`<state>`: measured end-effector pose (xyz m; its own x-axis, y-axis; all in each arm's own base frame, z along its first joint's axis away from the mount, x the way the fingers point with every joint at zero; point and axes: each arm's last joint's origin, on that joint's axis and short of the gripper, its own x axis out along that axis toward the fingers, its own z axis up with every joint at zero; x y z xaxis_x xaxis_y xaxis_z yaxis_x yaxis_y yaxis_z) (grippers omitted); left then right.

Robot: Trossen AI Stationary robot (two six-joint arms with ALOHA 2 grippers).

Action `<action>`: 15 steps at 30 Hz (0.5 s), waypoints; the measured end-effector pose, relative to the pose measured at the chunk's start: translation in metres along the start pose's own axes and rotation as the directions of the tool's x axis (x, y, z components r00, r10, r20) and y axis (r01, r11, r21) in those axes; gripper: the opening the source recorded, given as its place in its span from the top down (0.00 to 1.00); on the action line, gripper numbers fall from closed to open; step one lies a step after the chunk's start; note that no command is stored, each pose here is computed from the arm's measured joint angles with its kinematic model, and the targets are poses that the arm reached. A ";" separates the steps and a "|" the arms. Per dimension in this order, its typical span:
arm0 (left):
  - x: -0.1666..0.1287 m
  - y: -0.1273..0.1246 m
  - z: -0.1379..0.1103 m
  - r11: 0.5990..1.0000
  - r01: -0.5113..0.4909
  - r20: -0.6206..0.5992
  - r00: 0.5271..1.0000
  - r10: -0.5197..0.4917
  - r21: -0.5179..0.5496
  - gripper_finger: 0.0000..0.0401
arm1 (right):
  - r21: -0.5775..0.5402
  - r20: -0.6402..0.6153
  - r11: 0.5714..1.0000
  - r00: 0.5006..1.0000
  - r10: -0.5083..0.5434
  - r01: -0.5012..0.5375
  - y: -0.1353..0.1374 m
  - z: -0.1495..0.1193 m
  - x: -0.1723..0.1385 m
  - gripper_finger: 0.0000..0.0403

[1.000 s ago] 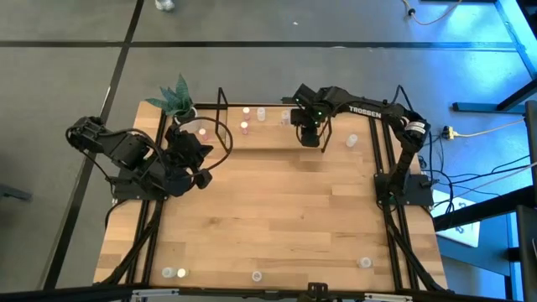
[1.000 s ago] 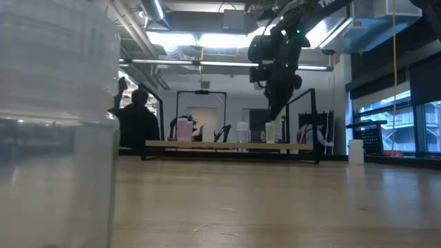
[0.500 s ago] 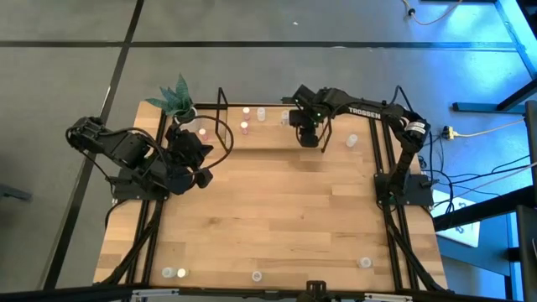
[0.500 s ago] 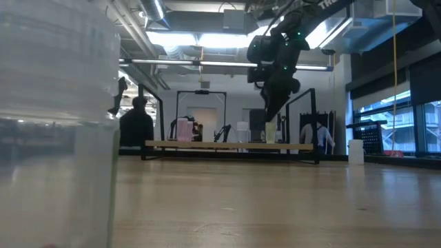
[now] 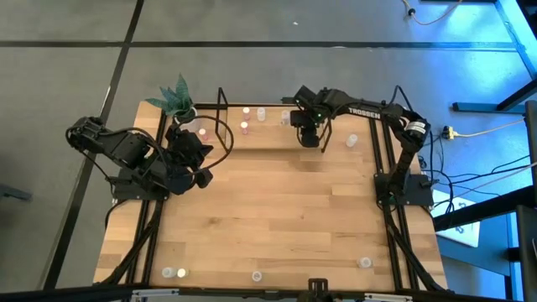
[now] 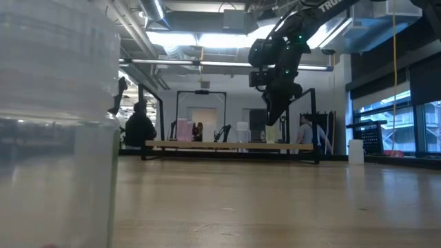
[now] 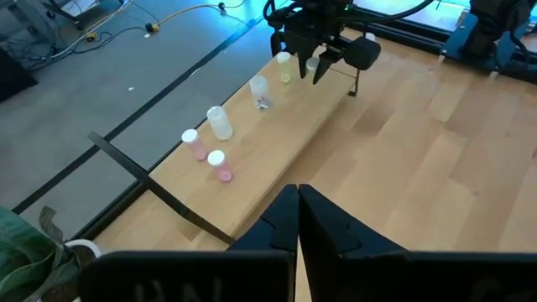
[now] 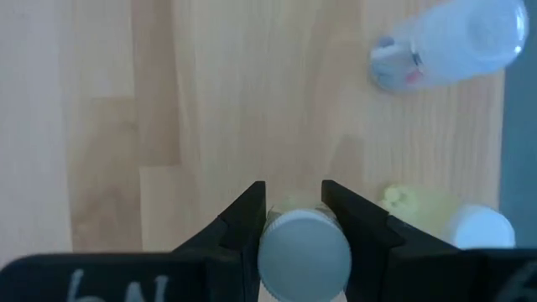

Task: Pick and place medicine bottles onto shelf by color
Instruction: Put the right yellow pill bottle on the shelf aligned with the other yellow pill bottle

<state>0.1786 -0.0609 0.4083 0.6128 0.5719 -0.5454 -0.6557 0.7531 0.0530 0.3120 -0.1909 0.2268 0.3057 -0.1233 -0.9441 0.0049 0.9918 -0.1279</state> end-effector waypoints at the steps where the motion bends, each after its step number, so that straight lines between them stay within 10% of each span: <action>1: 0.000 0.000 0.000 1.000 0.000 0.000 1.000 0.000 0.000 1.00 | 0.002 -0.001 1.000 1.000 -0.001 0.001 -0.001 0.000 0.000 0.71; 15: 0.000 0.000 0.000 1.000 0.000 0.000 1.000 0.000 -0.002 0.99 | 0.011 0.062 0.998 0.996 0.061 -0.062 -0.007 -0.005 0.002 0.71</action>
<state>0.1787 -0.0609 0.4084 0.6128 0.5720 -0.5452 -0.6567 0.7524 0.0513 0.3081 -0.1986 0.2244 0.3641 -0.0599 -0.9294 -0.0037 0.9978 -0.0657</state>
